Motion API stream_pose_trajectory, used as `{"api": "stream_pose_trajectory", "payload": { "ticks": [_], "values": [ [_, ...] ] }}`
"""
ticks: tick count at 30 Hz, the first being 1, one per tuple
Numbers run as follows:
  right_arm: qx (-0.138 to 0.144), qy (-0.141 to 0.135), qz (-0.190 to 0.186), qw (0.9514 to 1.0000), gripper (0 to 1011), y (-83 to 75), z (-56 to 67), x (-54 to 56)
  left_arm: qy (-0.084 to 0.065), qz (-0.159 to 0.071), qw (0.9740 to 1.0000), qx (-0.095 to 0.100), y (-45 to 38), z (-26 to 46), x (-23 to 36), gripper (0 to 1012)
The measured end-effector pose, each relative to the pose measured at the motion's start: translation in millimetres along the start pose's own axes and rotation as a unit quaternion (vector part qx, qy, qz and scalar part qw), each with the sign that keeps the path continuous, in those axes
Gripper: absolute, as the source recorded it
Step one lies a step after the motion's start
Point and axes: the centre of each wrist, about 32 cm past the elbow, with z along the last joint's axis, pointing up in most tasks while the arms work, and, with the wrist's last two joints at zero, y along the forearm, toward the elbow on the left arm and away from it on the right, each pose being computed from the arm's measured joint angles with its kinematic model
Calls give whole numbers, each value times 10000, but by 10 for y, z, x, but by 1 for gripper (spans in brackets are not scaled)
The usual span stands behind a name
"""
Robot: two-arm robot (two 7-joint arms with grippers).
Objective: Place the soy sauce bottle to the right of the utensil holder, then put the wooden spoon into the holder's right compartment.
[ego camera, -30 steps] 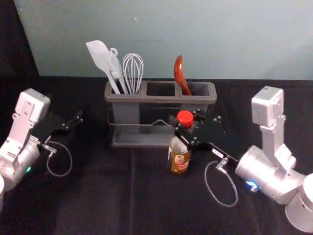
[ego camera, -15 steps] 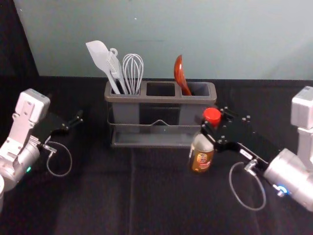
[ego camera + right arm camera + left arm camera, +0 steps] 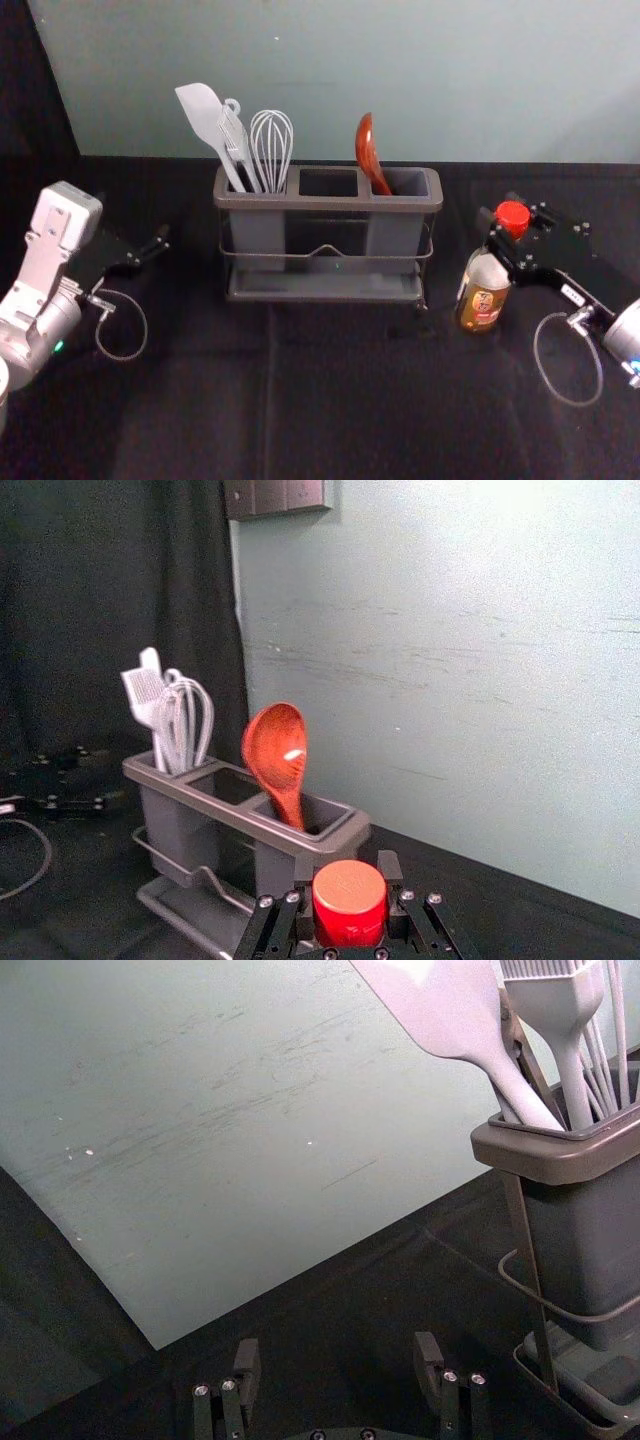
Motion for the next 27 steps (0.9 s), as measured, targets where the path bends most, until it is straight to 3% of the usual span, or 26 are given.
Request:
{"api": "stream_pose_trajectory", "payload": {
  "ticks": [9,12,21,27],
  "values": [
    [-3,-47,-129,9999,380,119,-29,111,0,0,10000,0,0,0,0,1005],
    [-4,-51,-161,9999,380,228,-55,148,0,0,10000,0,0,0,0,1005],
    [17,24,-180,9998,380,501,-92,191,0,0,10000,0,0,0,0,1005],
    [12,47,-197,9998,380,591,-114,197,0,0,10000,0,0,0,0,1005]
  ]
}}
